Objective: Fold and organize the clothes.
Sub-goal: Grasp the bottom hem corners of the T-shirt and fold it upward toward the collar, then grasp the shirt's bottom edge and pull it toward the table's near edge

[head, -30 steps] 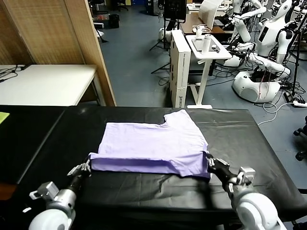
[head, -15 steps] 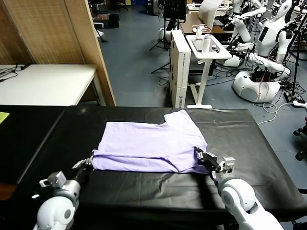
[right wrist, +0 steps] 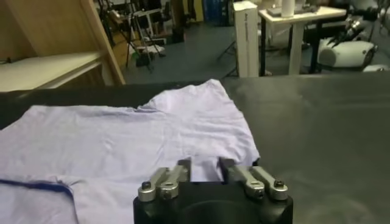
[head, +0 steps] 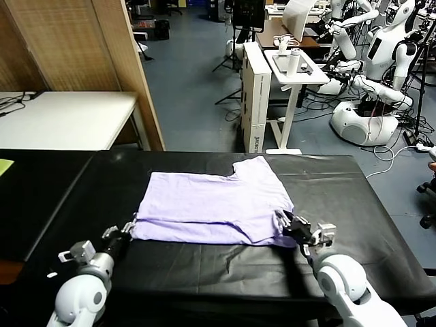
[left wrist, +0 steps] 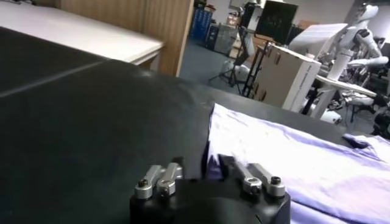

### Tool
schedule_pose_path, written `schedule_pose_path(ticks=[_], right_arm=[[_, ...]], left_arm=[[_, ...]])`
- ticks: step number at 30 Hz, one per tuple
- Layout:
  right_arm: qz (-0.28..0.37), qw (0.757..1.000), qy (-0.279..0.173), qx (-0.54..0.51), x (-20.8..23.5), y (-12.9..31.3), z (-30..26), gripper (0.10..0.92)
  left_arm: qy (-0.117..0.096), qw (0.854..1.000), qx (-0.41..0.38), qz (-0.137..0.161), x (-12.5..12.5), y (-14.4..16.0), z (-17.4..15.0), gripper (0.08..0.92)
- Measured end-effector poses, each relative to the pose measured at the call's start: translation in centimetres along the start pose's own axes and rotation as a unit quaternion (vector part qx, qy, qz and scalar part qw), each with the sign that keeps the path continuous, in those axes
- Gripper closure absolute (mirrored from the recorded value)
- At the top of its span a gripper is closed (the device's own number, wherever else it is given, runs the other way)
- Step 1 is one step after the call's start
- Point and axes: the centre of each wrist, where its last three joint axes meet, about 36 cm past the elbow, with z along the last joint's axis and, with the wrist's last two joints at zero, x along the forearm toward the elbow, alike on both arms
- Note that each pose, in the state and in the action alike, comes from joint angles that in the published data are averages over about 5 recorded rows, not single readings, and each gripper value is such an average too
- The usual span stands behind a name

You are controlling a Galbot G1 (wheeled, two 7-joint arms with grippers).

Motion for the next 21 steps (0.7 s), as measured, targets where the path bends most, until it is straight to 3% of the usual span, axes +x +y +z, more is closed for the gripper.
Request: schedule_pose_path(ticks=[6, 14, 21], right_arm=[[-0.010, 0.999, 0.023, 0.022, 2.5, 0.5, 1.3, 0.115], [-0.015, 0.999, 0.043, 0.026, 2.8, 0.8, 2.6, 0.126], [-0.012, 0.998, 0.049, 0.025, 2.8, 0.8, 3.2, 0.230]], left_arm=[[-0.003, 1.000, -0.001, 0.000, 1.7, -0.2, -0.1, 0.093], [0.018, 1.000, -0.003, 0.001, 4.1, -0.5, 1.2, 0.093], [0.028, 1.000, -0.003, 0.000, 4.5, -0.3, 1.9, 0.092]])
